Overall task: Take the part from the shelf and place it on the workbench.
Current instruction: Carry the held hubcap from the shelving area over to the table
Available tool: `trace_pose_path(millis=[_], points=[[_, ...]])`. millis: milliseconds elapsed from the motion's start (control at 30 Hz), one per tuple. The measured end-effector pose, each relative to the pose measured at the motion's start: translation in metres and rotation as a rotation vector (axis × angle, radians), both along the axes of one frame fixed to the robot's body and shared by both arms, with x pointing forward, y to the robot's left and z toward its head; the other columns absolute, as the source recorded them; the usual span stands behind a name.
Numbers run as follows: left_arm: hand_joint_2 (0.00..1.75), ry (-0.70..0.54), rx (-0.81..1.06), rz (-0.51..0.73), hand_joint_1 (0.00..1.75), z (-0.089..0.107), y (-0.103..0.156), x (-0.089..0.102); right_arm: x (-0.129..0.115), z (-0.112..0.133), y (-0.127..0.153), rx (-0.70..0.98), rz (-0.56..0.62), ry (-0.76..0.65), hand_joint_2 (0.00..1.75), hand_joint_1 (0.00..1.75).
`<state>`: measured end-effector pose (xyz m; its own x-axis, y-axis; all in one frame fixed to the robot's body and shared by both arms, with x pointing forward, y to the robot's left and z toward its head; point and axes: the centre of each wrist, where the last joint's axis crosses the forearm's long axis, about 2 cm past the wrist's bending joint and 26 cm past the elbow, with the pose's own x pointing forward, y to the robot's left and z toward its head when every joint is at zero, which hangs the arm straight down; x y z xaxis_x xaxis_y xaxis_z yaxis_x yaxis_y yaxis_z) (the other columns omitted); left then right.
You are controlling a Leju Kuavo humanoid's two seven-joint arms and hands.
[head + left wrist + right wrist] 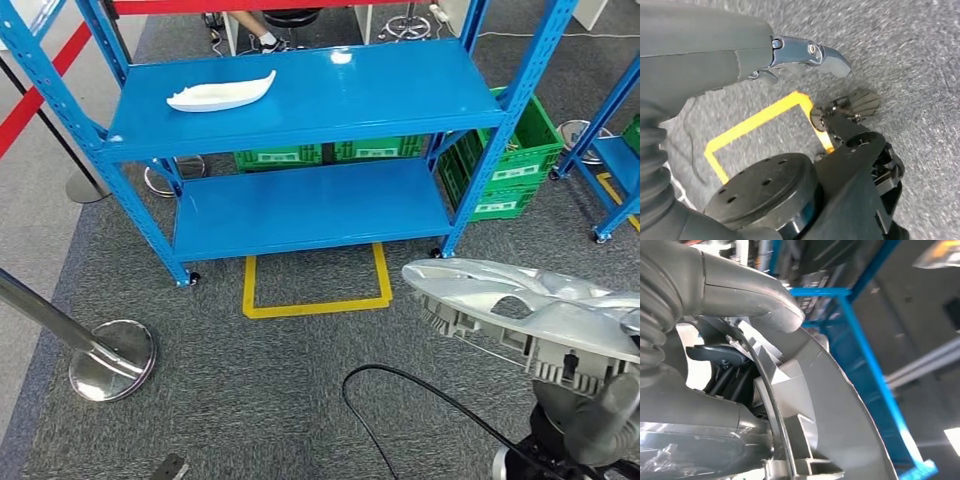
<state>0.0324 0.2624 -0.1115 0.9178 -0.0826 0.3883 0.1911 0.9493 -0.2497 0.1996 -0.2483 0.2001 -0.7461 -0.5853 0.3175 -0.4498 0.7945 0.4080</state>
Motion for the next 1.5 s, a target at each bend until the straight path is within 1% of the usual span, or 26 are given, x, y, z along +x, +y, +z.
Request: trace_pose_path(millis=[100, 367, 567, 667, 767, 900, 1233, 1500], points=[[1.75, -0.009, 0.028, -0.017, 0.0, 0.0, 0.002, 0.0, -0.002, 0.0, 0.0, 0.006, 0.009, -0.01, 1.75, 1.75], [1.75, 0.035, 0.051, -0.036, 0.0, 0.0, 0.003, 0.0, -0.003, 0.001, -0.001, 0.042, 0.033, -0.025, 1.75, 1.75], [1.75, 0.032, 0.048, -0.041, 0.0, 0.0, 0.002, 0.003, -0.005, 0.005, -0.001, 0.046, 0.015, -0.039, 1.75, 1.75], [1.75, 0.038, 0.048, -0.043, 0.0, 0.0, 0.003, 0.0, -0.004, 0.006, -0.001, 0.036, 0.0, -0.037, 1.75, 1.75], [1.75, 0.04, 0.045, -0.045, 0.0, 0.0, 0.003, -0.001, -0.005, 0.007, -0.004, 0.009, -0.048, -0.032, 1.75, 1.75], [1.75, 0.038, 0.043, -0.047, 0.0, 0.0, 0.002, 0.001, -0.008, 0.016, -0.01, -0.002, -0.123, -0.054, 1.75, 1.75], [1.75, 0.047, 0.043, -0.048, 0.0, 0.0, 0.002, 0.0, -0.013, 0.023, -0.018, -0.007, -0.23, -0.052, 1.75, 1.75], [1.75, 0.056, 0.054, -0.03, 0.0, 0.0, 0.004, 0.001, -0.017, 0.039, -0.028, -0.002, -0.39, -0.052, 1.75, 1.75]])
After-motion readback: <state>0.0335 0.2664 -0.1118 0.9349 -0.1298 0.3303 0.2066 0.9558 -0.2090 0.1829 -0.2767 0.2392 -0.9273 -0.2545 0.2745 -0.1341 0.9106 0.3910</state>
